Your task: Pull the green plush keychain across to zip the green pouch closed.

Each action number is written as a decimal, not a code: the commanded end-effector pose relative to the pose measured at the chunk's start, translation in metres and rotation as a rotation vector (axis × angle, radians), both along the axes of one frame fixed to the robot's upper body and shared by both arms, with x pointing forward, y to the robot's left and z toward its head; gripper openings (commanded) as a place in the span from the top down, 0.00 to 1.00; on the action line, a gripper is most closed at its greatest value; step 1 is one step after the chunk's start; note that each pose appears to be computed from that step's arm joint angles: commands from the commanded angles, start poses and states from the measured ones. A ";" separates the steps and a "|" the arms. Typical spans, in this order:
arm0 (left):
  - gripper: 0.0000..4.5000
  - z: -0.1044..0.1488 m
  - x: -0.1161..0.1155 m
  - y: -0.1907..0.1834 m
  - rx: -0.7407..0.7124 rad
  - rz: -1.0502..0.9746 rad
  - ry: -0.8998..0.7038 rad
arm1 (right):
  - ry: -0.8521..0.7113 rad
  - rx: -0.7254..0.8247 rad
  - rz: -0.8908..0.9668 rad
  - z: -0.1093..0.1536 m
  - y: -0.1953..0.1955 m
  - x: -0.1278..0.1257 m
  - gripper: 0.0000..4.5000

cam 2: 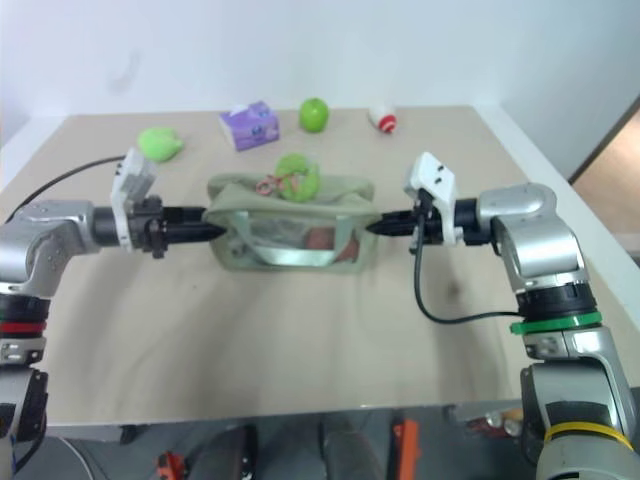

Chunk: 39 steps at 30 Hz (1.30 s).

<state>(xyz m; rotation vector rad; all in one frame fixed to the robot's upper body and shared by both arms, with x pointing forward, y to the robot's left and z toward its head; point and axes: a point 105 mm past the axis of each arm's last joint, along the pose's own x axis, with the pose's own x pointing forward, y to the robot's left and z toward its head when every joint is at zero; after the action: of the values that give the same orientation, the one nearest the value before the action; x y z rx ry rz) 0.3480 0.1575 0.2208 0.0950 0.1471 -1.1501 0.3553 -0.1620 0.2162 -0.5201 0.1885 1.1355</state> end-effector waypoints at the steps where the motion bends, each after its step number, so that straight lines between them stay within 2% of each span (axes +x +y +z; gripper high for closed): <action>1: 0.95 0.022 0.003 -0.003 -0.033 0.010 -0.088 | -0.030 -0.007 0.021 0.007 0.002 -0.003 1.00; 2: 0.99 0.022 0.004 -0.004 -0.038 0.013 -0.089 | -0.030 -0.007 0.021 0.008 0.002 -0.003 1.00; 10: 0.99 0.009 -0.002 -0.013 -0.043 0.003 -0.048 | -0.047 0.041 0.011 0.016 0.001 -0.003 1.00; 12: 1.00 0.007 -0.005 -0.015 -0.047 -0.001 -0.042 | -0.034 0.103 -0.013 0.024 0.001 -0.001 0.84; 16: 1.00 0.004 -0.007 -0.017 -0.056 0.007 -0.039 | -0.012 0.233 0.024 0.045 0.002 -0.014 0.54; 21: 1.00 0.002 -0.009 -0.019 -0.070 0.011 -0.034 | -0.002 0.381 0.147 0.084 -0.002 -0.048 0.18; 25: 1.00 0.000 -0.009 -0.020 -0.070 0.012 -0.028 | -0.169 0.494 0.210 0.136 0.003 -0.059 0.18; 27: 1.00 0.000 -0.009 -0.021 -0.071 0.010 -0.029 | -0.264 0.396 0.157 0.134 0.010 -0.048 0.18; 30: 1.00 0.000 -0.009 -0.022 -0.075 0.008 -0.030 | -0.473 0.056 0.066 0.108 0.027 -0.023 0.18; 33: 1.00 0.001 -0.010 -0.021 -0.079 0.011 -0.033 | -0.655 -0.201 0.101 0.090 0.038 -0.013 0.18; 36: 1.00 0.002 -0.011 -0.021 -0.081 0.013 -0.034 | -0.762 -0.272 0.147 0.091 0.045 -0.011 0.18; 39: 1.00 0.002 -0.011 -0.019 -0.082 0.021 -0.034 | -0.873 -0.269 0.188 0.102 0.053 -0.013 0.18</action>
<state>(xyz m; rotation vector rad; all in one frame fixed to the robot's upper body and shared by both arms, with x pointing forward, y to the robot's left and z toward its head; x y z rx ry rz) 0.3415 0.1386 0.2160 0.0296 0.0982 -1.1247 0.3492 -0.1135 0.2934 -1.1811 -0.3533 1.0161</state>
